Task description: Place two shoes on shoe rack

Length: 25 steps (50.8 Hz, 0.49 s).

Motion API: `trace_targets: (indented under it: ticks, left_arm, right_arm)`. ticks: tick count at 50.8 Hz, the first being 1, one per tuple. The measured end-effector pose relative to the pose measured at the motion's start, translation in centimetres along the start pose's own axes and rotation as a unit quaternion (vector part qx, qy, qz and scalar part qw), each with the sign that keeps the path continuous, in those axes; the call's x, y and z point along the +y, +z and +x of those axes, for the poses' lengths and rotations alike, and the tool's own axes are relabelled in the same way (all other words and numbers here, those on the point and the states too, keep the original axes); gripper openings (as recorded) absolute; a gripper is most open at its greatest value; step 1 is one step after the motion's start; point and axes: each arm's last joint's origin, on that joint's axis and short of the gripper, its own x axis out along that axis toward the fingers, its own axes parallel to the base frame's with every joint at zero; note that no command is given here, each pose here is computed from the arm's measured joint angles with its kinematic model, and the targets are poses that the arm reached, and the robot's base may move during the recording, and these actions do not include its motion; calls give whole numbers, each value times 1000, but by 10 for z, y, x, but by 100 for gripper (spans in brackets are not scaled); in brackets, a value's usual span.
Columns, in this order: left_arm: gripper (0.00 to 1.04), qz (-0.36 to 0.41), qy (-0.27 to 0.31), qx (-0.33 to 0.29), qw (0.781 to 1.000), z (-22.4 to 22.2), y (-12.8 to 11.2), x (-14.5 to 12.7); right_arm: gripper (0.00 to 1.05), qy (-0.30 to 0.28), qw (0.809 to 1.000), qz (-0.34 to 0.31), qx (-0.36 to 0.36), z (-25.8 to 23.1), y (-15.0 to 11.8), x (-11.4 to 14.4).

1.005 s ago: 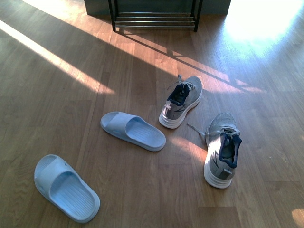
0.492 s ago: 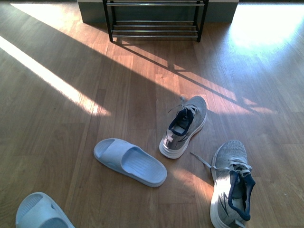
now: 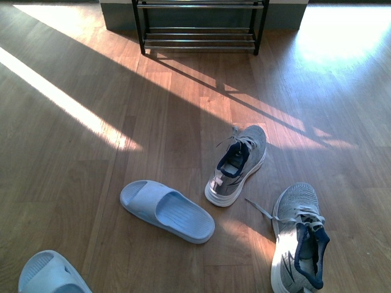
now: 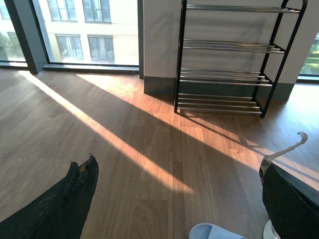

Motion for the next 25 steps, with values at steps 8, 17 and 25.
trace_targets:
  ticks: [8, 17, 25]
  left_arm:
    - [95, 0, 0, 0, 1000, 0, 0, 0]
    - [95, 0, 0, 0, 1000, 0, 0, 0]
    - [95, 0, 0, 0, 1000, 0, 0, 0]
  right_arm:
    - [96, -36, 991, -1, 131, 67, -51, -21]
    - [96, -49, 970, -8, 237, 111, -110, -35]
    - [96, -81, 957, -8, 277, 134, -141, -51]
